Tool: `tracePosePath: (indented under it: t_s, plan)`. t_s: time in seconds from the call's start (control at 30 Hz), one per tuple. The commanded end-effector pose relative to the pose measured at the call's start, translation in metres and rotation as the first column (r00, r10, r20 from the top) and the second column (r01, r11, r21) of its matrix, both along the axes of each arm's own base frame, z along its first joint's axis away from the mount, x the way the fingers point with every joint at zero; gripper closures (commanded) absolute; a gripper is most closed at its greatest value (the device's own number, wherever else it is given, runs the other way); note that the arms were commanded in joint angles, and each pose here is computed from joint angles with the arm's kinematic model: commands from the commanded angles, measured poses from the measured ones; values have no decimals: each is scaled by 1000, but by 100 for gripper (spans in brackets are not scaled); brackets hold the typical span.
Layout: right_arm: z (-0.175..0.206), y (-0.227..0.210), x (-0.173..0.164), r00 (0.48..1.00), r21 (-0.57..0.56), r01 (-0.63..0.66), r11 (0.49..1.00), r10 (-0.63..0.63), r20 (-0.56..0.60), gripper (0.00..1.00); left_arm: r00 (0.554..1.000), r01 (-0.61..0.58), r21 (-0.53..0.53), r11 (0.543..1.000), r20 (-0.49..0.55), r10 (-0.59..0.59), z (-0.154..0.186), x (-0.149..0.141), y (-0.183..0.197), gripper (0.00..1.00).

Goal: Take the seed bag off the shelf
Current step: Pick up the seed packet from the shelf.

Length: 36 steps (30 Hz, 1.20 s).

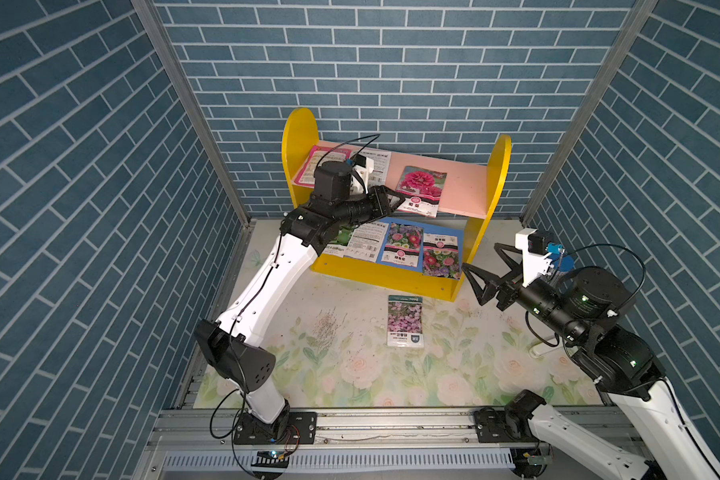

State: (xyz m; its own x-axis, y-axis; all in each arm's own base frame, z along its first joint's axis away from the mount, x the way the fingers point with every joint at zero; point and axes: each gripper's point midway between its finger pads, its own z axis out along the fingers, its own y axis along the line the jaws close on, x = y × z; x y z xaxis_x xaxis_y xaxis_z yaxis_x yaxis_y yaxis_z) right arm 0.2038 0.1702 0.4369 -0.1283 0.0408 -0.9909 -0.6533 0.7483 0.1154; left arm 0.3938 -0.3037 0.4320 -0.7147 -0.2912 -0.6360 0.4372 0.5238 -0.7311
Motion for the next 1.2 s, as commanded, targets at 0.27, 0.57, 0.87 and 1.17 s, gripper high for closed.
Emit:
tracePosePath:
  t_s: [0.27, 0.57, 0.87, 1.17]
  plan:
    - [7, 2, -5, 1000, 41, -22, 999, 21, 9, 0, 998, 66, -41, 997, 20, -66, 7, 2, -11, 66]
    - [5, 4, -2, 1000, 54, -21, 998, 21, 3, 0, 995, 75, -26, 997, 67, -73, 16, -2, -8, 93]
    - [11, 19, 0, 996, 245, -87, 966, 93, -15, 3, 944, 167, -13, 986, 292, -156, 54, -48, 5, 100]
    - [39, 58, -9, 941, 400, -326, 857, 333, 55, 7, 810, 313, -68, 947, 539, -229, 88, -144, 34, 100]
